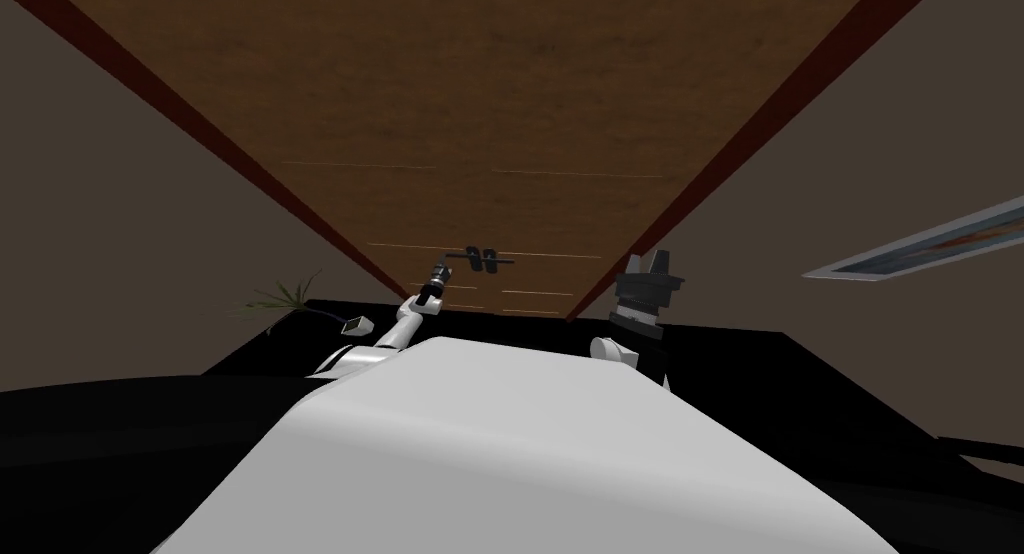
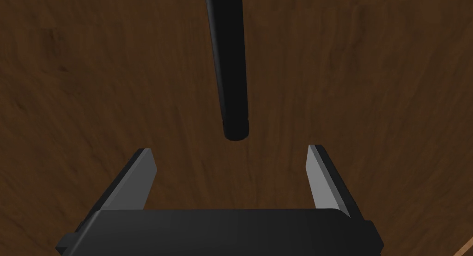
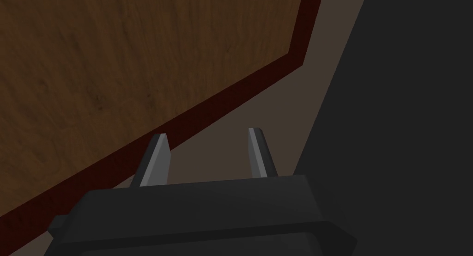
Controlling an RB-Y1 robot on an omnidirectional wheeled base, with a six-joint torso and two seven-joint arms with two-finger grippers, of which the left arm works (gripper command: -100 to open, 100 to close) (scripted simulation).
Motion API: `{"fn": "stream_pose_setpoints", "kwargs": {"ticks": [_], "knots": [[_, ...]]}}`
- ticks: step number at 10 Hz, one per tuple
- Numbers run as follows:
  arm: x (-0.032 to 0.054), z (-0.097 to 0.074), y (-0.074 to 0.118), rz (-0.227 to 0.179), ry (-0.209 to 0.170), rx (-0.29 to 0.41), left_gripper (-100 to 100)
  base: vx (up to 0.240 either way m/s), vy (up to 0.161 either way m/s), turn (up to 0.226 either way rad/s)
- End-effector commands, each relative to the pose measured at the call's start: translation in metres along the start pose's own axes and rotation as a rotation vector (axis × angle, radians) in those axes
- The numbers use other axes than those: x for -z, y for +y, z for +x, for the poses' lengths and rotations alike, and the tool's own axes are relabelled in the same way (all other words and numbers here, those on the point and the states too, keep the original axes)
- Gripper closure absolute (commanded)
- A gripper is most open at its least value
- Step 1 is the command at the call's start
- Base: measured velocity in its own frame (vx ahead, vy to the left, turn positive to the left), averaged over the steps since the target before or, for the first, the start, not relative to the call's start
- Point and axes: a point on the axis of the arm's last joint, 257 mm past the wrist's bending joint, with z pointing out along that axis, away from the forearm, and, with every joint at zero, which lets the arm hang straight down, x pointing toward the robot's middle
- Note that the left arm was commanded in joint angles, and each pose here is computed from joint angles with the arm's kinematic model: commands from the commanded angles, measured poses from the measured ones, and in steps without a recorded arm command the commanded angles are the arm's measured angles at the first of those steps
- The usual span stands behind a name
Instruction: Pull the door open
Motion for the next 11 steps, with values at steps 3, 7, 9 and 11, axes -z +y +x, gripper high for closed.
{"fn": "stream_pose_setpoints", "kwargs": {"ticks": [3, 7, 9, 11], "knots": [[0.0017, -0.0068, -0.0071, 0.02, -0.004, 0.016, -100, 0.195, 0.01, -0.17], [0.0025, -0.0099, -0.0058, 0.015, -0.009, 0.011, 100, 0.007, 0.001, -0.003], [0.0025, -0.0099, -0.0058, 0.015, -0.009, 0.011, 100, -0.017, -0.001, 0.001], [0.007, -0.0163, -0.0052, 0.012, -0.005, 0.007, 100, -0.06, 0.013, -0.032]]}}
